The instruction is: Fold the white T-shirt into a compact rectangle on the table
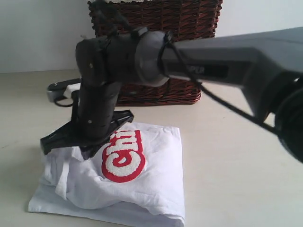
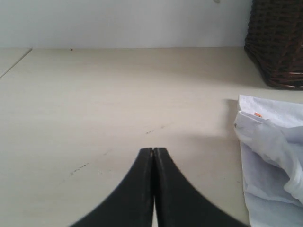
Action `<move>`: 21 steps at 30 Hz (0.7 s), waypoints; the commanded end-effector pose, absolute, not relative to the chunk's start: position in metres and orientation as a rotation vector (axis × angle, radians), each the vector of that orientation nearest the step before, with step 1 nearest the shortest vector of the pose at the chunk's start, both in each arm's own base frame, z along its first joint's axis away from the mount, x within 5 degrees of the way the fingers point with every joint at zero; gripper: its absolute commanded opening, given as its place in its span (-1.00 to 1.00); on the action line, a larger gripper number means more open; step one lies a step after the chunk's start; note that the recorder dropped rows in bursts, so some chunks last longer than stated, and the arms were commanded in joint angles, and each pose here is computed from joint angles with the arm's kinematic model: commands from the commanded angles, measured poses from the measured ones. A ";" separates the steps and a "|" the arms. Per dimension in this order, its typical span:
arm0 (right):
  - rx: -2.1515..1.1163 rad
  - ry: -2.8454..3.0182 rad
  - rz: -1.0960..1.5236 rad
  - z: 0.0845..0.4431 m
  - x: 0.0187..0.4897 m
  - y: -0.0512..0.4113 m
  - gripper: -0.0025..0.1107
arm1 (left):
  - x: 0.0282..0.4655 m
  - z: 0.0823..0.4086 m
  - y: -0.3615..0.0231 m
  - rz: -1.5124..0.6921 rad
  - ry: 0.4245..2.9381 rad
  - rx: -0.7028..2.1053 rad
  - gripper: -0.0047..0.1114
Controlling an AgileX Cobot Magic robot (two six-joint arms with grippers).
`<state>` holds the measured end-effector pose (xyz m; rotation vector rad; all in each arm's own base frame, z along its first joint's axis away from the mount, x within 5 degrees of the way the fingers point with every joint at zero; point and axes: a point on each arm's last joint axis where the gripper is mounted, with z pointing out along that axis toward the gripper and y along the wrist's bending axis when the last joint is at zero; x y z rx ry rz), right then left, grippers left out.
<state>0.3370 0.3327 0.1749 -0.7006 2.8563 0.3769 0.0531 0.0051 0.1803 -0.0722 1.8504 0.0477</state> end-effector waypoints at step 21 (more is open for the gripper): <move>-0.881 2.668 0.529 0.139 0.307 0.393 -0.96 | 0.053 0.181 0.005 0.043 1.835 -0.079 -0.92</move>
